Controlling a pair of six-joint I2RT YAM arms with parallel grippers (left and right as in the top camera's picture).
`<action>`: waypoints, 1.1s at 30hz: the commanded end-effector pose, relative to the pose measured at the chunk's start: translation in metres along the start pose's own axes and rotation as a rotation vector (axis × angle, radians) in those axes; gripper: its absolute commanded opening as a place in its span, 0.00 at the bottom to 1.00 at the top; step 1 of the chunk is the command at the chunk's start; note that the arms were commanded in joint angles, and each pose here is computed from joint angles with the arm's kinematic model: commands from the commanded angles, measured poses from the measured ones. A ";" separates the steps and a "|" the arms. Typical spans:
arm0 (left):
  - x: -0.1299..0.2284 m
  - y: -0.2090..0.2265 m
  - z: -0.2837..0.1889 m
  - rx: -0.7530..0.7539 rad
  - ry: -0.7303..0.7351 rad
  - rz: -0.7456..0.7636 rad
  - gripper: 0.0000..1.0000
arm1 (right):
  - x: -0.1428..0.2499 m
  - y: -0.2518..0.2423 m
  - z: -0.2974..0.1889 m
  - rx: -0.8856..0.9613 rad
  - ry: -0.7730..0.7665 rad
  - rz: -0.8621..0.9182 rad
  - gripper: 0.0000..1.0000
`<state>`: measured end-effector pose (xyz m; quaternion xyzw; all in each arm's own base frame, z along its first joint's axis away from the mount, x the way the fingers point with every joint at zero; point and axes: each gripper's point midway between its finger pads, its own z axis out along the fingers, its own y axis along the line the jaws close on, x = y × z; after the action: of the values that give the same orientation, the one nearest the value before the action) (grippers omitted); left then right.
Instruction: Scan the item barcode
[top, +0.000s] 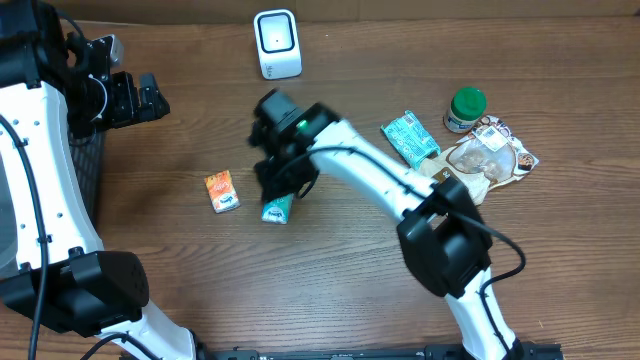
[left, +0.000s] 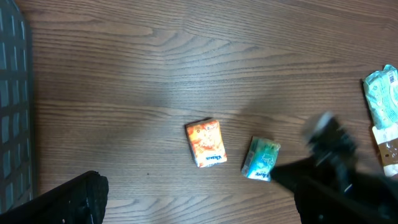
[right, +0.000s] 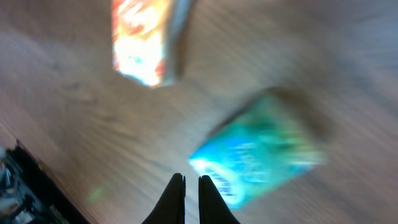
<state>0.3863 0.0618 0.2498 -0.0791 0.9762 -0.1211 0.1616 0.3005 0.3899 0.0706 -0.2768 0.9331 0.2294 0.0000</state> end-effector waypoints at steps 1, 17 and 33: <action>-0.002 0.000 -0.003 -0.001 -0.013 0.017 1.00 | 0.004 0.008 0.009 0.030 -0.003 -0.017 0.06; -0.002 0.000 -0.003 -0.001 -0.013 0.017 0.99 | -0.003 -0.037 0.044 0.252 -0.131 0.051 0.13; -0.002 0.000 -0.003 -0.001 -0.013 0.017 1.00 | -0.025 -0.078 -0.006 0.221 -0.158 0.078 0.13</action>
<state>0.3863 0.0618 0.2498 -0.0791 0.9762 -0.1211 0.1616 0.3485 0.3349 0.0146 -0.2095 0.9682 0.1194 0.0660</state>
